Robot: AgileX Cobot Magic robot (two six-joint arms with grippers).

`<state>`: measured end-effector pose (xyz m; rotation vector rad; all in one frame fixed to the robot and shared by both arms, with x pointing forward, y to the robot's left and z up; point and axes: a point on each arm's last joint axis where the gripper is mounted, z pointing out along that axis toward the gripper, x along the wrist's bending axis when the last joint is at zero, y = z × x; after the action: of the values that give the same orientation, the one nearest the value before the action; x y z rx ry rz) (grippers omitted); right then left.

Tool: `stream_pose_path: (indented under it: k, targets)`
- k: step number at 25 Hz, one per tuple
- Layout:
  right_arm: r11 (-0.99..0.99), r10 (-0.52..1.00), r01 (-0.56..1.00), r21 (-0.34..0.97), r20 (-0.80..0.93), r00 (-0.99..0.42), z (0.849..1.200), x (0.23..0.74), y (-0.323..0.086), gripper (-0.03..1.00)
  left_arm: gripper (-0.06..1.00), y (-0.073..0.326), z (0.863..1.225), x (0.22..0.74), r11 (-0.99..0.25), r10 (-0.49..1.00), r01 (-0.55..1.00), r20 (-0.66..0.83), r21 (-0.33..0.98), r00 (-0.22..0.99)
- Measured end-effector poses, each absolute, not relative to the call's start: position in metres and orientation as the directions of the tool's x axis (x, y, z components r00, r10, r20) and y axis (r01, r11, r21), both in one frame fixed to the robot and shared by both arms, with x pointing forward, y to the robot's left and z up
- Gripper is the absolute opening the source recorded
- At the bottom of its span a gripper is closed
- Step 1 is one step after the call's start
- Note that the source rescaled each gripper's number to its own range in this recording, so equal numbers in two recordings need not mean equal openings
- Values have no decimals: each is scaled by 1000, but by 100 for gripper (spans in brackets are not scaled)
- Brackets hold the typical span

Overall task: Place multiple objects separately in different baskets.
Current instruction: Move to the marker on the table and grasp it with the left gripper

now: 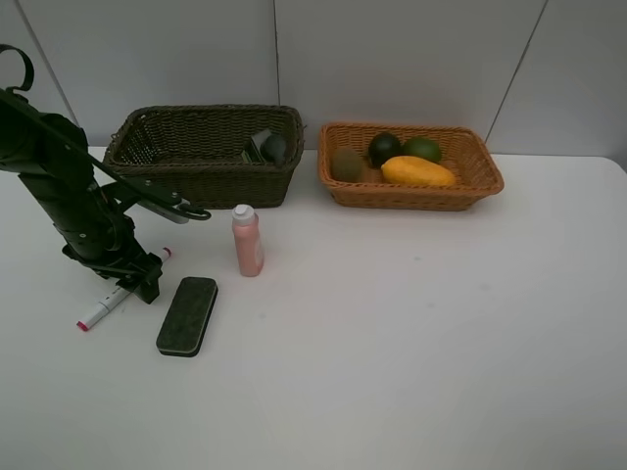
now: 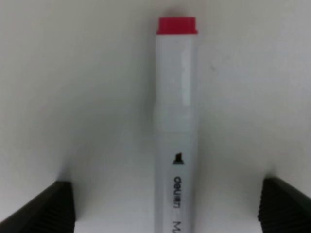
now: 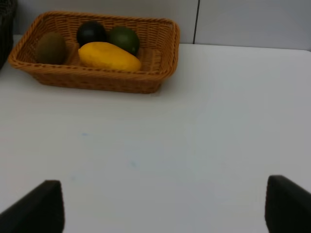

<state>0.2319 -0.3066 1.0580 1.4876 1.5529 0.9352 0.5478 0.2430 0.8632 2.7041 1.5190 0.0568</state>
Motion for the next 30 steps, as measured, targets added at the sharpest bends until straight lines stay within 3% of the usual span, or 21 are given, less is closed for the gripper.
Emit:
stream_pose_path:
  k: [2, 3, 4, 7, 30]
  targets:
    - [46, 999, 429, 902, -44, -15, 1058, 232, -307, 100, 91, 243, 863, 548, -510, 860, 859, 12, 53, 510]
    - [46, 999, 429, 902, -44, -15, 1058, 232, -307, 100, 80, 243, 863, 548, -504, 863, 862, 13, 57, 504]
    - [46, 999, 429, 902, -44, -15, 1058, 232, -307, 100, 64, 243, 863, 548, -501, 865, 863, 14, 61, 501]
    - [46, 999, 429, 902, -44, -15, 1058, 232, -307, 100, 2, 243, 863, 549, -496, 868, 865, 16, 70, 496]
    - [46, 999, 429, 902, -44, -15, 1058, 232, -307, 100, 3, 243, 867, 549, -496, 868, 865, 18, 76, 496]
